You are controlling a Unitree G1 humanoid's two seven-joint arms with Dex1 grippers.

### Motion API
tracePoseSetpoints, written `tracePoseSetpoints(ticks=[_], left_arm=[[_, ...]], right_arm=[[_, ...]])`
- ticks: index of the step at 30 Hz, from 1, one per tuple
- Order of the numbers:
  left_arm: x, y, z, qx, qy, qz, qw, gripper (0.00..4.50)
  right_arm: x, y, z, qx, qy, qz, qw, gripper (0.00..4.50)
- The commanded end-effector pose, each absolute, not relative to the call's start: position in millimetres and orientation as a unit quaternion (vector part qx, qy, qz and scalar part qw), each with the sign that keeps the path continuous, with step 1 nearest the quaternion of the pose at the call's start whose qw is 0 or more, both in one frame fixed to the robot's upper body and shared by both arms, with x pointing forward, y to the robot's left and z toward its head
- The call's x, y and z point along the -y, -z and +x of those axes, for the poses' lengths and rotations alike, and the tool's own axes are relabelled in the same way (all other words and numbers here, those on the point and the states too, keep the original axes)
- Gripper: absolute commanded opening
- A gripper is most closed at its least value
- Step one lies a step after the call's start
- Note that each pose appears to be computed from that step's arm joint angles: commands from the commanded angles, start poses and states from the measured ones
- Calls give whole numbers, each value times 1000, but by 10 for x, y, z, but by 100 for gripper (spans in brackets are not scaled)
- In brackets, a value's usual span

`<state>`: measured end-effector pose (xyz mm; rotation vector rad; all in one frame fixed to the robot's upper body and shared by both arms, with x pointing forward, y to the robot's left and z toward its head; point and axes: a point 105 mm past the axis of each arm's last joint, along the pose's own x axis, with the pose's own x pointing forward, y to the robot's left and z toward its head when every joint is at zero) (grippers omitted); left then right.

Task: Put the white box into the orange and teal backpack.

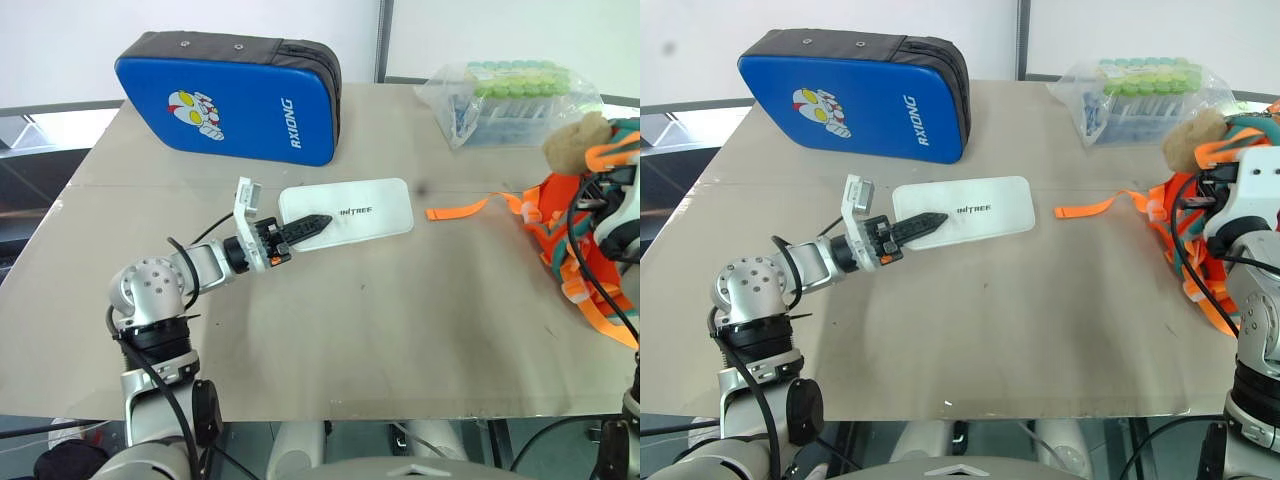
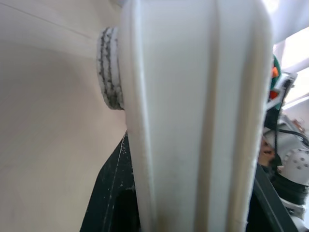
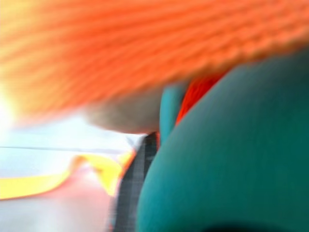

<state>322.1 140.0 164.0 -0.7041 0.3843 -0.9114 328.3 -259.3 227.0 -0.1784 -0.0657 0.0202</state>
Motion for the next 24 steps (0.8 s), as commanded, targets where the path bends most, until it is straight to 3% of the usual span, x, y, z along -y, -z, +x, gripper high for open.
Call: tracePoseSetpoints(ticks=[1,4,11,17,20,24], left_arm=[[-1464,-1954,3259,-89,418,-319,846,101],[-1574,-2123,3325,-32,383,-309,870,101],[-1860,-2516,3292,70,331,-269,902,101],[-1965,-2714,2725,90,430,-105,892,101],[-1922,-2791,2532,90,476,-64,873,101],[-1834,-2754,2526,71,498,22,864,101]], right_arm=[[2027,-2722,3220,127,-175,-93,972,16],[1603,-2938,3107,155,-322,-75,931,16],[1157,-2970,2884,123,-510,-89,847,16],[1155,-2346,2891,6,-569,-148,809,16],[1209,-2283,2851,-9,-585,-150,797,16],[1283,-2305,2820,-10,-595,-155,789,16]])
